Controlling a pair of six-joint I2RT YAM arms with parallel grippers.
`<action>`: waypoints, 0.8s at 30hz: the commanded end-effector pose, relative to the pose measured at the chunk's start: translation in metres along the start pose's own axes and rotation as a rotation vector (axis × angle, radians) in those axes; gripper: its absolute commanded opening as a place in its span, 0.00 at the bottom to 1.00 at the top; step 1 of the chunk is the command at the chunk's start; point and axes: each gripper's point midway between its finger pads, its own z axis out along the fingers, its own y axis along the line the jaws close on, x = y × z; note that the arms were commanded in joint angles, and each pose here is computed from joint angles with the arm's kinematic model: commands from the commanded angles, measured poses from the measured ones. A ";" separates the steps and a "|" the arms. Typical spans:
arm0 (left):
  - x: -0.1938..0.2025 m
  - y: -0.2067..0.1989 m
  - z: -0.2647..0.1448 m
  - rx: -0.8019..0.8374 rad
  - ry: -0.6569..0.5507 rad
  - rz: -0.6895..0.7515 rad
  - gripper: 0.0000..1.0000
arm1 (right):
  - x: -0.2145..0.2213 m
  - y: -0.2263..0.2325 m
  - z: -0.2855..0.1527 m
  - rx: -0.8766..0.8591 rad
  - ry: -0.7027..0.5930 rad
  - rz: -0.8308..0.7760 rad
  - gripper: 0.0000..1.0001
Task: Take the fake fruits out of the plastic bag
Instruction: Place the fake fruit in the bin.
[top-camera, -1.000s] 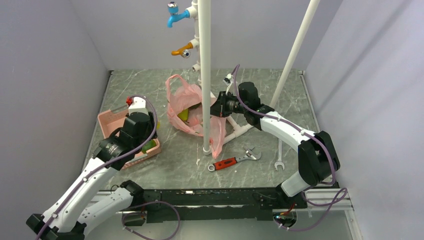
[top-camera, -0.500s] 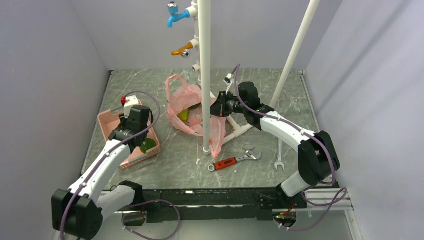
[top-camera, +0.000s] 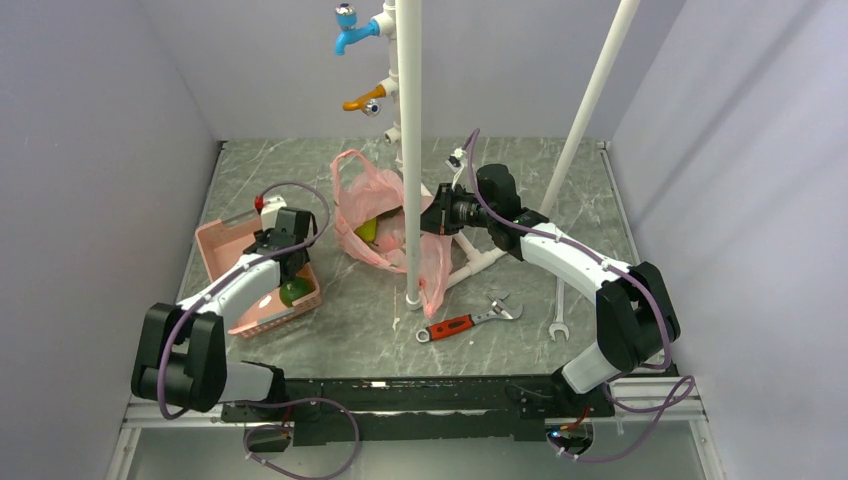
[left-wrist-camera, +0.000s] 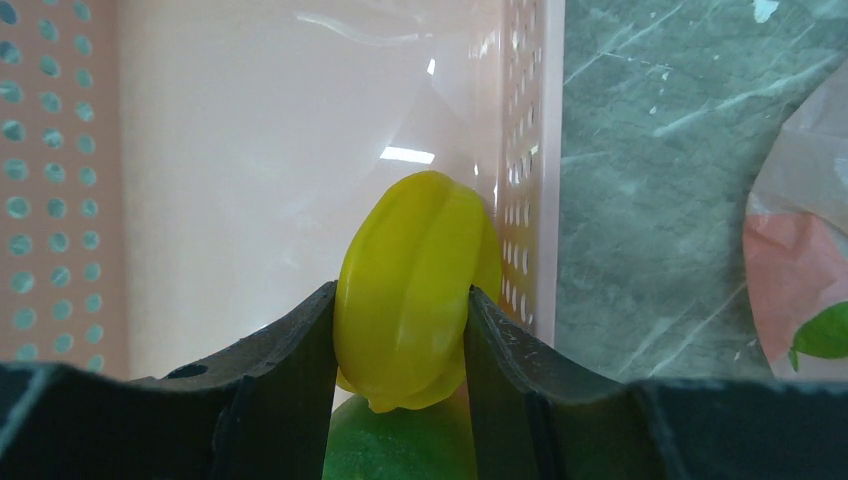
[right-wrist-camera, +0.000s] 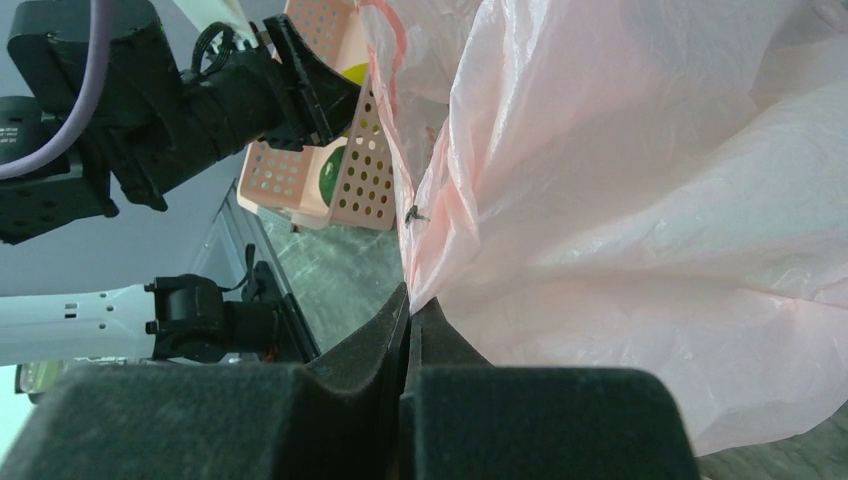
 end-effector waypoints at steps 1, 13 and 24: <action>-0.011 -0.015 0.004 0.046 -0.017 -0.079 0.46 | -0.017 0.016 -0.006 -0.037 -0.032 -0.053 0.00; 0.005 -0.015 -0.003 0.078 0.056 -0.080 0.78 | -0.019 0.021 -0.005 -0.064 -0.040 -0.043 0.00; -0.037 -0.045 -0.094 0.514 -0.080 -0.113 0.79 | -0.017 0.027 -0.004 -0.084 -0.042 -0.049 0.00</action>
